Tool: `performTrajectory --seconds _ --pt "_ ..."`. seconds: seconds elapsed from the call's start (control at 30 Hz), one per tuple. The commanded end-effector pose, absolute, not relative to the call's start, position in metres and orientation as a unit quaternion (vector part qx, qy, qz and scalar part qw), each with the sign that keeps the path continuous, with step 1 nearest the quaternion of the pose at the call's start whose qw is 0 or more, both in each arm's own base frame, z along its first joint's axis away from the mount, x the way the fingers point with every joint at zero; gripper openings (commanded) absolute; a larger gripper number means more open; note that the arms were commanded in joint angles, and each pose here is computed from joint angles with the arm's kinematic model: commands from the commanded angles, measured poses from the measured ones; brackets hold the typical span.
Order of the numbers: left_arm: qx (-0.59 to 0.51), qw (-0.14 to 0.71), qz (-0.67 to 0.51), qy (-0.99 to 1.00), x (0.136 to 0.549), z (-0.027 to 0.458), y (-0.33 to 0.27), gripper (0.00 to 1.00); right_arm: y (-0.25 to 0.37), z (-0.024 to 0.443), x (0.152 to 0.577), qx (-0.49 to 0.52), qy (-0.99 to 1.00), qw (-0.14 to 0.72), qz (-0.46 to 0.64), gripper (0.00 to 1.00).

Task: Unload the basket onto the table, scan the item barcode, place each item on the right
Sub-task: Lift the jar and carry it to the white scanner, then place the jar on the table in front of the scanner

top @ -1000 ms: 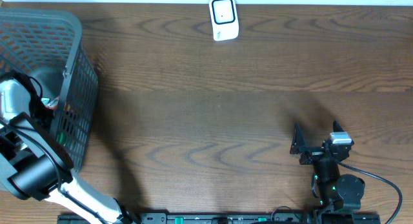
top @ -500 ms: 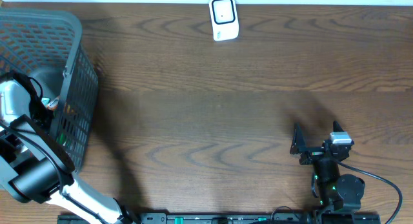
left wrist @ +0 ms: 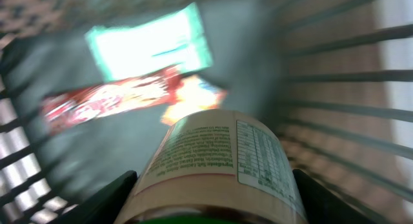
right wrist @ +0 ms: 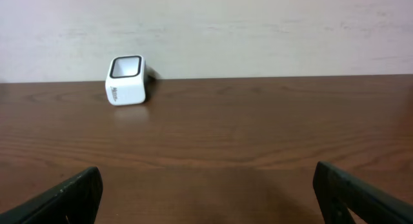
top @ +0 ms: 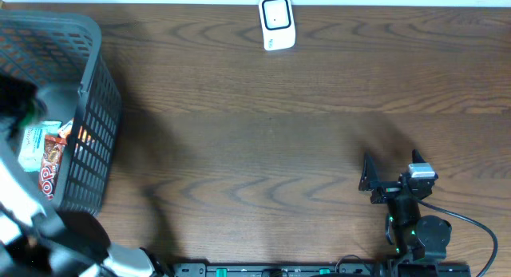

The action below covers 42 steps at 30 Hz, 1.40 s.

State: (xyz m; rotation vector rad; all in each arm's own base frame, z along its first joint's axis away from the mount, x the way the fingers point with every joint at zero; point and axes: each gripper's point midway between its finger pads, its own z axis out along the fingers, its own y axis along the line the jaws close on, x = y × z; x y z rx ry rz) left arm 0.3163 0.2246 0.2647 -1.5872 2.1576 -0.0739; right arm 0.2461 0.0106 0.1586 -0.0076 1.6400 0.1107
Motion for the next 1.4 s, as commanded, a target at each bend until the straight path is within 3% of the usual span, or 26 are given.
performTrajectory --seconds 0.0,0.13,0.3,0.47,0.63,1.03,1.37 --pt "-0.524 0.326 -0.112 0.779 0.331 0.330 0.191 0.57 0.012 0.158 0.246 -0.002 0.731 0.680 0.055 0.99" --pt "-0.450 0.397 -0.161 0.784 0.341 0.380 0.146 0.57 0.012 0.158 0.246 -0.002 0.731 0.680 0.055 0.99" --pt "-0.343 0.399 -0.213 0.823 0.364 0.394 0.059 0.57 0.012 0.158 0.246 -0.002 0.731 0.680 0.055 0.99" --pt "-0.225 0.334 -0.240 0.883 0.386 0.360 -0.051 0.57 0.012 0.158 0.246 -0.002 0.731 0.680 0.055 0.99" --pt "-0.168 0.258 -0.175 0.935 0.395 0.287 -0.131 0.57 0.012 0.158 0.246 -0.002 0.731 0.680 0.055 0.99" --pt "-0.329 0.081 -0.020 0.941 0.377 0.107 -0.211 0.57 0.012 0.158 0.246 -0.002 0.731 0.680 0.055 0.99" --pt "-0.476 0.008 0.032 0.879 0.362 0.026 -0.226 0.58 0.012 0.158 0.246 -0.002 0.731 0.680 0.055 0.99"
